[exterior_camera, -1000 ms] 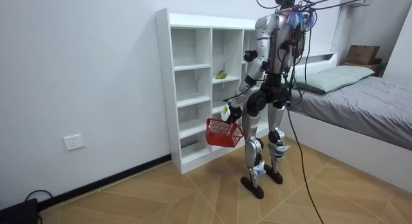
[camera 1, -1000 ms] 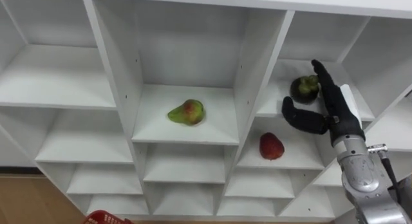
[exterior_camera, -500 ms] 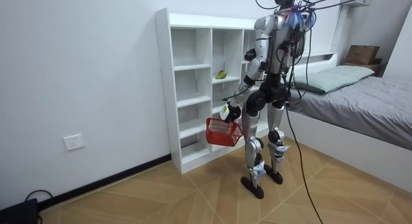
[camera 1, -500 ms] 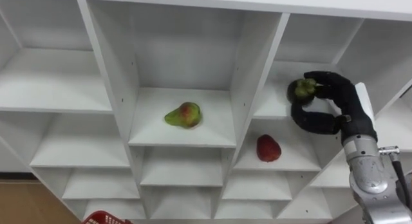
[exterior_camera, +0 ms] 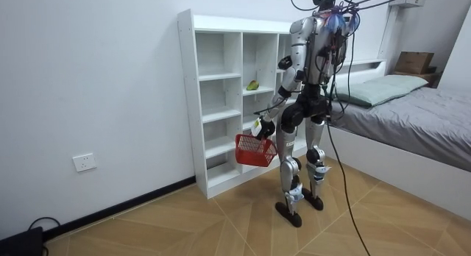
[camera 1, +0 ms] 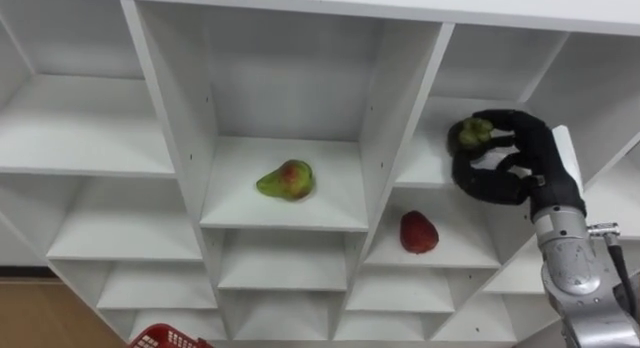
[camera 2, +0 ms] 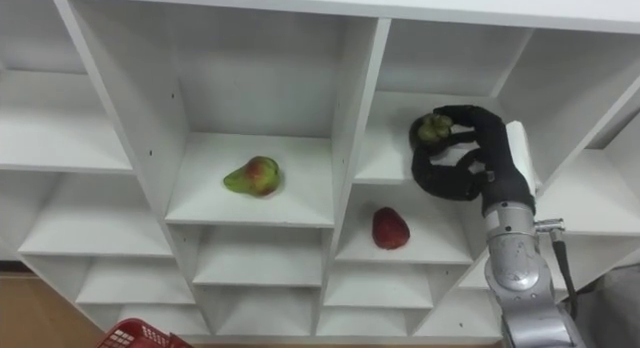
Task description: Collect fruits from the closet
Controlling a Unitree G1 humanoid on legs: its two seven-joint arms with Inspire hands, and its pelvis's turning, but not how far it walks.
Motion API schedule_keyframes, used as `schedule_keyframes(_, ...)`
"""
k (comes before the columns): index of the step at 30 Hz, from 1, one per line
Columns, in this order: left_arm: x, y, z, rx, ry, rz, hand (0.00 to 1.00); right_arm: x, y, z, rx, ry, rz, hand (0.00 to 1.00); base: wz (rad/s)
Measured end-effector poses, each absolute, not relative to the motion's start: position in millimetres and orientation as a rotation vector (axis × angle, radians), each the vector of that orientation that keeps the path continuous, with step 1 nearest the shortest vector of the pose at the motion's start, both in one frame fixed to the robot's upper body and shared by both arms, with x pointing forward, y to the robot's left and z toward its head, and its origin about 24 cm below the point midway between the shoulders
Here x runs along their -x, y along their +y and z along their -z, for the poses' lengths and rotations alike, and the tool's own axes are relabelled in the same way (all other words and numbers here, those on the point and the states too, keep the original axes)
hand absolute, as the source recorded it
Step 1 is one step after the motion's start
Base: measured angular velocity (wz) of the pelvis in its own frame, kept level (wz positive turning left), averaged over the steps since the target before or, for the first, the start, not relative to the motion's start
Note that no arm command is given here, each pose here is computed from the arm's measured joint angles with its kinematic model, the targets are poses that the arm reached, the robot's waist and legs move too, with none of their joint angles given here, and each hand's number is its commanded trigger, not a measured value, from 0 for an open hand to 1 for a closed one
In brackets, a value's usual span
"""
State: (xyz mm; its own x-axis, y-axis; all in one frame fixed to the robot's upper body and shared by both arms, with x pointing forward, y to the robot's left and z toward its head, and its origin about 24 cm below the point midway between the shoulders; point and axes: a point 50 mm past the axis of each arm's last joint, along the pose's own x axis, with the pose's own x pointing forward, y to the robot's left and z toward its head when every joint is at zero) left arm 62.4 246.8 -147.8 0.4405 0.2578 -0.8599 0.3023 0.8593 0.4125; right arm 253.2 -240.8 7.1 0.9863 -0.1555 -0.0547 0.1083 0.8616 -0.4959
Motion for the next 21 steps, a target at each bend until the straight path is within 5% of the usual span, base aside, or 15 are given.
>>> schedule_keyframes(21,-69.1,243.9,145.8,-0.556,1.096,0.032,1.00,-234.9,-227.1,-13.2,0.378,0.049,0.082,1.00,-0.01)
